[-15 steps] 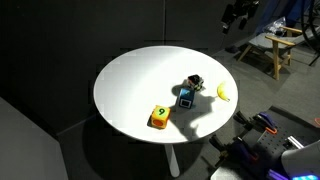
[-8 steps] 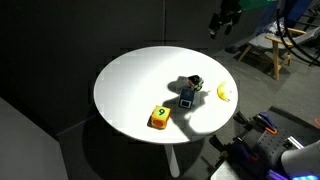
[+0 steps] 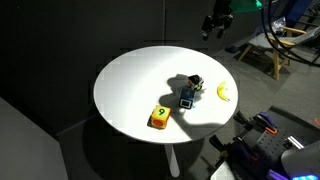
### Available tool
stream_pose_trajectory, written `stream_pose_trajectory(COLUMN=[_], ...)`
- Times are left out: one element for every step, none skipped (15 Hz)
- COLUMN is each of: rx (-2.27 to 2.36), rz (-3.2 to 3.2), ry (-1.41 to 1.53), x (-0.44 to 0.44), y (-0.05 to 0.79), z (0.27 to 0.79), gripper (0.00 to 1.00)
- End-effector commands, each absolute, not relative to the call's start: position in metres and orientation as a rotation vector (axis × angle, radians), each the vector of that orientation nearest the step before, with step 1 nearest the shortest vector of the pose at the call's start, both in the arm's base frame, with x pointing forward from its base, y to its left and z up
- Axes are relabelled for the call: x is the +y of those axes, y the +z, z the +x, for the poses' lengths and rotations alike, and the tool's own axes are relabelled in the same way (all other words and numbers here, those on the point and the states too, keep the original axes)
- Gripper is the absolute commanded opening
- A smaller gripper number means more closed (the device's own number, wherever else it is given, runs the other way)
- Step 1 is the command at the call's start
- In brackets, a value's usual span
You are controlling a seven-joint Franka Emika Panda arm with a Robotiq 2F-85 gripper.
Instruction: Move the A cube to the left
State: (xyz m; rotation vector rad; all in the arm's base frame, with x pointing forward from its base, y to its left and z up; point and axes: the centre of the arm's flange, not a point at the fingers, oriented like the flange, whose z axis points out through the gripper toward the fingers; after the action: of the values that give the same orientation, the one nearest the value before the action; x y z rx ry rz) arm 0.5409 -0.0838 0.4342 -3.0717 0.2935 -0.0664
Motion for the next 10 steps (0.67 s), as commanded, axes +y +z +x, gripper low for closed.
stream_pose_trajectory(rx=[0.294,0.294,0.294,0.294,0.294,0.294,0.294,0.289,0.294,0.297], rz=[-3.071,-3.071,-3.071,-3.071,-3.071,-3.071,-3.071,-3.075,-3.072,-3.062], ry=[-0.063,-0.058,-0.056,-0.055,-0.055,-0.055,-0.055,-0.036,-0.043,-0.027], x=[-0.084,-0.084,-0.084,-0.084,-0.084,-0.084,-0.084,-0.086,-0.087,-0.090], y=[0.433,0.431,0.430,0.430,0.430,0.430,0.430,0.424,0.419,0.411], z=[0.542,0.541,0.541,0.541,0.541,0.541,0.541,0.543,0.545,0.547], gripper=[1.00,1.00,1.00,1.00,1.00,1.00,1.00,1.00,1.00,1.00])
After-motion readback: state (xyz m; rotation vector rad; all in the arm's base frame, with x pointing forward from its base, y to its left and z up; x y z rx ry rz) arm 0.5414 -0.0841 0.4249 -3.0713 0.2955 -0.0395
